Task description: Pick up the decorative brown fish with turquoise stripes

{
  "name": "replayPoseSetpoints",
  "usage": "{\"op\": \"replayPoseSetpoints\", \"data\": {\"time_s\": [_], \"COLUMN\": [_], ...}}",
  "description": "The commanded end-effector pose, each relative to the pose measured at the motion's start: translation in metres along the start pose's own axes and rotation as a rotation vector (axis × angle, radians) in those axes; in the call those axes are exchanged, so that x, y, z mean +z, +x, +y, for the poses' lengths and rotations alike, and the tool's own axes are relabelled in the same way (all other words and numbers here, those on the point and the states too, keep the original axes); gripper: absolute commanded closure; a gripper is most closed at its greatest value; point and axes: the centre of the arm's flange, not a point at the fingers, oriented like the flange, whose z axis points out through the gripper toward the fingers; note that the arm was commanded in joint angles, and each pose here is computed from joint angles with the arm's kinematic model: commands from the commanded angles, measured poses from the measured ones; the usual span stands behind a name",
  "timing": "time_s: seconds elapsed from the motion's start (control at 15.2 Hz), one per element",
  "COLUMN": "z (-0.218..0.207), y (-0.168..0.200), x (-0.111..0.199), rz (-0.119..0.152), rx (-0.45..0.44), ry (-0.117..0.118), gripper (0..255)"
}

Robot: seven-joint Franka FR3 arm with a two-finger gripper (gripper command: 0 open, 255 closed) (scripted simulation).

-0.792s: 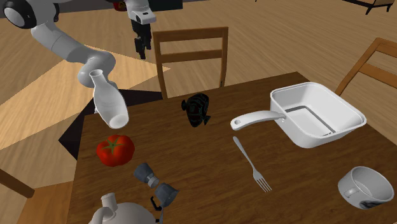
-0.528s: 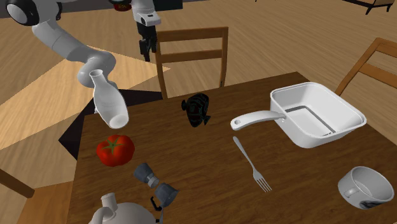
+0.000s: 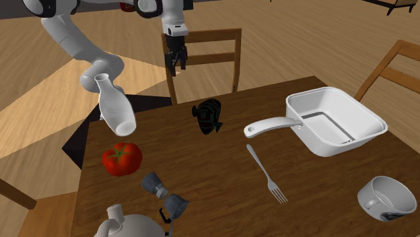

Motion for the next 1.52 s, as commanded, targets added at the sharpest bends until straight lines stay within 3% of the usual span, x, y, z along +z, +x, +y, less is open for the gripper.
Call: {"op": "replayPoseSetpoints", "data": {"time_s": [0.0, 0.99, 1.45], "z": [-0.001, 0.04, 0.035], "y": [0.019, 0.174, 0.174], "x": [0.008, 0.061, 0.093], "rz": [0.025, 0.195, 0.198], "rx": [0.058, 0.476, 0.482], "ry": [-0.044, -0.369, -0.374], "gripper": [0, 0, 0]}}
